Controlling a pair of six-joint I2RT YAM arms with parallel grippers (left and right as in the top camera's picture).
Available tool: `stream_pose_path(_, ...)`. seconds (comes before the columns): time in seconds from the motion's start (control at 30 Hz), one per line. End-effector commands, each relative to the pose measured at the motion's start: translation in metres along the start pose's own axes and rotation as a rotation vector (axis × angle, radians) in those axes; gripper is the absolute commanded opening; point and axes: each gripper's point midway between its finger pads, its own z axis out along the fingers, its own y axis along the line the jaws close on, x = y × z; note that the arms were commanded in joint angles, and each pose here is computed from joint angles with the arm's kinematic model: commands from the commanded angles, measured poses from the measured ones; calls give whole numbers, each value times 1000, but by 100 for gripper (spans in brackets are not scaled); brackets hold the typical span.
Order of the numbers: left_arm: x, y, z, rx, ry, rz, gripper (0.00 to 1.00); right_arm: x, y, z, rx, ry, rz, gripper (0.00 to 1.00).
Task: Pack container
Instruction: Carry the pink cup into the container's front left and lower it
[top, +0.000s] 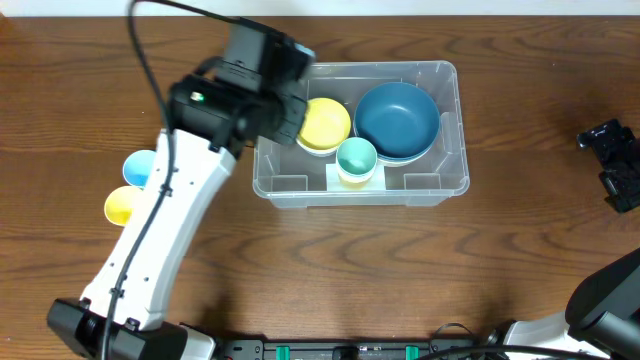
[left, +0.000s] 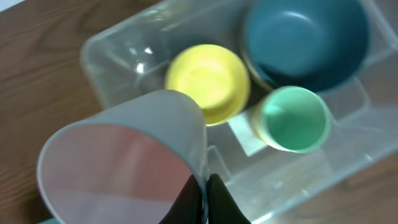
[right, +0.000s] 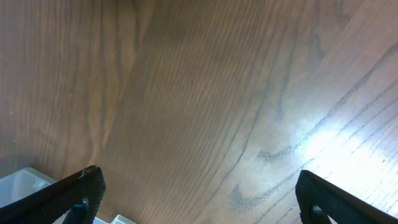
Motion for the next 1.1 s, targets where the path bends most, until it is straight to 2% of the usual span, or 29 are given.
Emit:
stream_pose_path(0.0,3,-10,10,-15,36,70,6,-2,-2,0,2,-2,21,99)
stream_pose_path(0.3,49,-17,64,5,239,84,6,-2,-2,0,2,-2,21,99)
stream_pose_path(1.07,106,-26,136,63,477,39,6,-2,-2,0,2,-2,20,99)
